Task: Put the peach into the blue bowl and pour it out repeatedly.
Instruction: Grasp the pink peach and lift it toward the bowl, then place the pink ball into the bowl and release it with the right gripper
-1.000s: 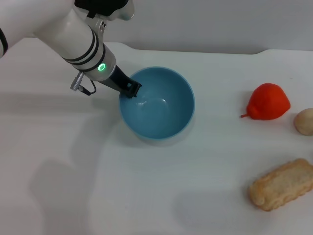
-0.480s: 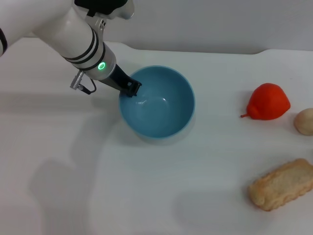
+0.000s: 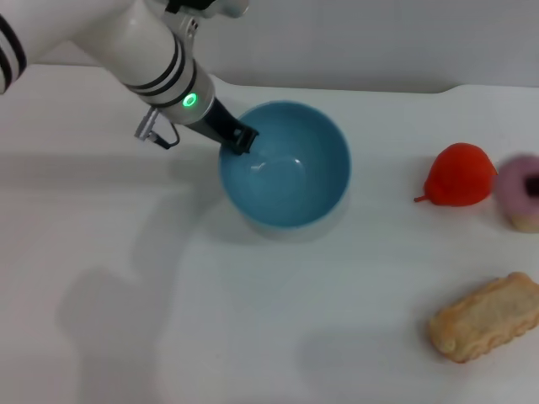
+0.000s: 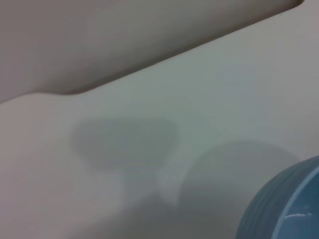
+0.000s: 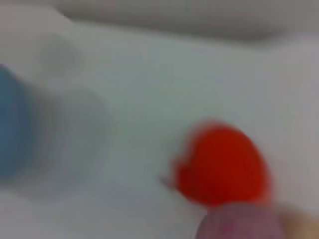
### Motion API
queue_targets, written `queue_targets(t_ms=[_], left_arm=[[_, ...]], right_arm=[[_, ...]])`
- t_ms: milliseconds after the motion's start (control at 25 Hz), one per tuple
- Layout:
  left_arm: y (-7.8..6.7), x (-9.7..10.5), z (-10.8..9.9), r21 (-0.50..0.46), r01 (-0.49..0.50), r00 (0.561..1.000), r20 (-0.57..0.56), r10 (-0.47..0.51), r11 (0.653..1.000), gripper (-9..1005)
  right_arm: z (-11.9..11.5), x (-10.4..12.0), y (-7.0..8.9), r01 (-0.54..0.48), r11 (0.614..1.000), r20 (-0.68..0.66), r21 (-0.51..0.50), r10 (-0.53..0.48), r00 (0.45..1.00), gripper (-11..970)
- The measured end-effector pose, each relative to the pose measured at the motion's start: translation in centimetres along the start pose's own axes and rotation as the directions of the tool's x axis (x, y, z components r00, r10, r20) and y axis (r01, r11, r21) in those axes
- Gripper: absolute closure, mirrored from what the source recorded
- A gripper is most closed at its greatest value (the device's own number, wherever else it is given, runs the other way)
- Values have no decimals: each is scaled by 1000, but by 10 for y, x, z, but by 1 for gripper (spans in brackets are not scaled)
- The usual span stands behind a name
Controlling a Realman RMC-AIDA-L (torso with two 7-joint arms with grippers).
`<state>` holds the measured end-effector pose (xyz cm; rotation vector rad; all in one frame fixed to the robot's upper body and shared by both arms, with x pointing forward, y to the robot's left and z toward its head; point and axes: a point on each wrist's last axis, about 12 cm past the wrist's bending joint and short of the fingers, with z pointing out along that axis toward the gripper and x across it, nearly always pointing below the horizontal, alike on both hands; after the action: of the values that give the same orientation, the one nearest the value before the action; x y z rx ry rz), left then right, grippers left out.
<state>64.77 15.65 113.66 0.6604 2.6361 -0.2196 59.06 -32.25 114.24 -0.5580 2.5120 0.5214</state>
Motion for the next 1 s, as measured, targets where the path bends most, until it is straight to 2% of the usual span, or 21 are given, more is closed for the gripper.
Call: queue_targets(t_ms=[240,480,720,800,1000], left_arm=[[-15,-9,-3,23,-48,999,1,48,999,998],[-17,-10,-2,22,-58,998,1,58,998,998],[-15,-8,0,16,-55,998,-3,55,998,998],[-15,-7,0,19,-53,999,-3,53,998,998],[-15,-5,1,24,-44,999,-2,44,999,997]], right_arm=[[12,-51,45,171,977,77,-130,-162,984,892],[20,-78,89,287,916,144,-279,-256,956,905],[32,-81,104,303,904,115,-301,-281,953,913],[39,-80,104,288,911,103,-294,-270,957,911],[55,-80,104,261,924,116,-279,-238,964,828]])
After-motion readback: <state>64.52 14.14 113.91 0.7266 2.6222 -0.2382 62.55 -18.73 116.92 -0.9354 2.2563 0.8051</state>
